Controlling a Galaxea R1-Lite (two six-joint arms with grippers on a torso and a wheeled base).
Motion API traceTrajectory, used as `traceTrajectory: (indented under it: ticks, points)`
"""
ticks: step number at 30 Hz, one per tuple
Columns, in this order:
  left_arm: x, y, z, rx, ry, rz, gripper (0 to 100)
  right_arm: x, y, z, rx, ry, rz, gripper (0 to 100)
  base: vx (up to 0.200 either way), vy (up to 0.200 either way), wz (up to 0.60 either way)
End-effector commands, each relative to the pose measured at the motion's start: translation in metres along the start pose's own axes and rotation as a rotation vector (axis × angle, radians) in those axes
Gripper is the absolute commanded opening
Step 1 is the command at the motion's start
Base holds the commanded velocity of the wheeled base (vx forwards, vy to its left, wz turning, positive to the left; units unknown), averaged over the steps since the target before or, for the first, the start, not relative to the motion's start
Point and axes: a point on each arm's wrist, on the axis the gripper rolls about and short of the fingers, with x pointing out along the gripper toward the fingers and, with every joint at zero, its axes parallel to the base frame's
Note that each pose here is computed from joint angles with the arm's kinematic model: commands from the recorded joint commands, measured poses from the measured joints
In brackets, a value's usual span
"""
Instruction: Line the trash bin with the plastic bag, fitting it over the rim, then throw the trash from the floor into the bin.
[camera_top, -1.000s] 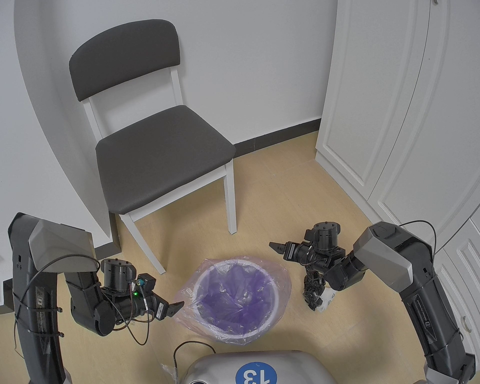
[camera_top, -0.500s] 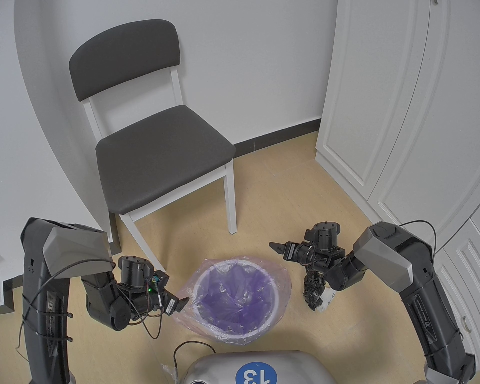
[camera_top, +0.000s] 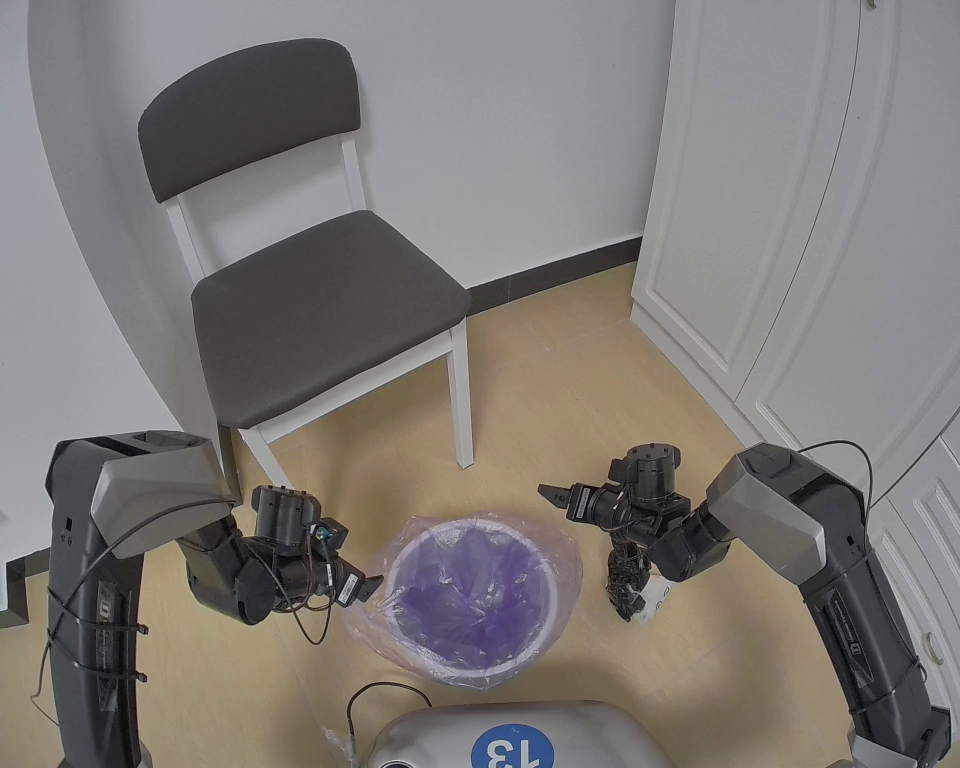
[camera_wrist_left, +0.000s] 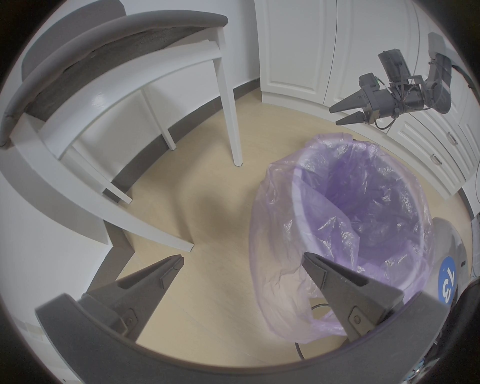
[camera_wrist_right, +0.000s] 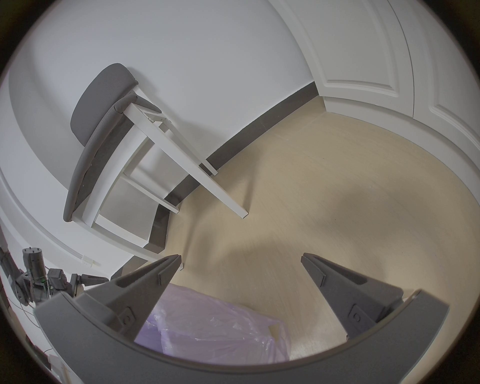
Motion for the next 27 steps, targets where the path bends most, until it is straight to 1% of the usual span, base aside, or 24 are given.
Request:
traceTrajectory:
  ticks: [1,2,4,8,13,21,27]
  points:
    - [0.014,-0.001,0.028,0.053,-0.009,-0.022,100,0.000,0.000,0.000,0.000,0.000,0.001,100,0.000,0.000,0.00]
    - [0.014,-0.001,0.028,0.053,-0.009,-0.022,100,0.000,0.000,0.000,0.000,0.000,0.001,100,0.000,0.000,0.00]
    - [0.022,0.001,0.037,0.056,0.012,-0.030,100,0.000,0.000,0.000,0.000,0.000,0.001,100,0.000,0.000,0.00]
    - [0.033,0.006,0.047,0.056,0.022,-0.022,100,0.000,0.000,0.000,-0.001,0.001,0.000,100,0.000,0.000,0.00]
    - [0.055,0.013,0.061,0.054,0.025,0.050,100,0.000,0.000,0.000,-0.001,0.001,0.000,100,0.000,0.000,0.00]
    - [0.060,0.017,0.064,0.040,0.025,0.057,100,0.000,0.000,0.000,-0.001,0.001,0.000,100,0.000,0.000,0.00]
    - [0.049,0.038,0.055,0.019,0.045,0.092,100,0.000,0.000,0.000,-0.001,0.000,-0.001,100,0.000,0.000,0.00]
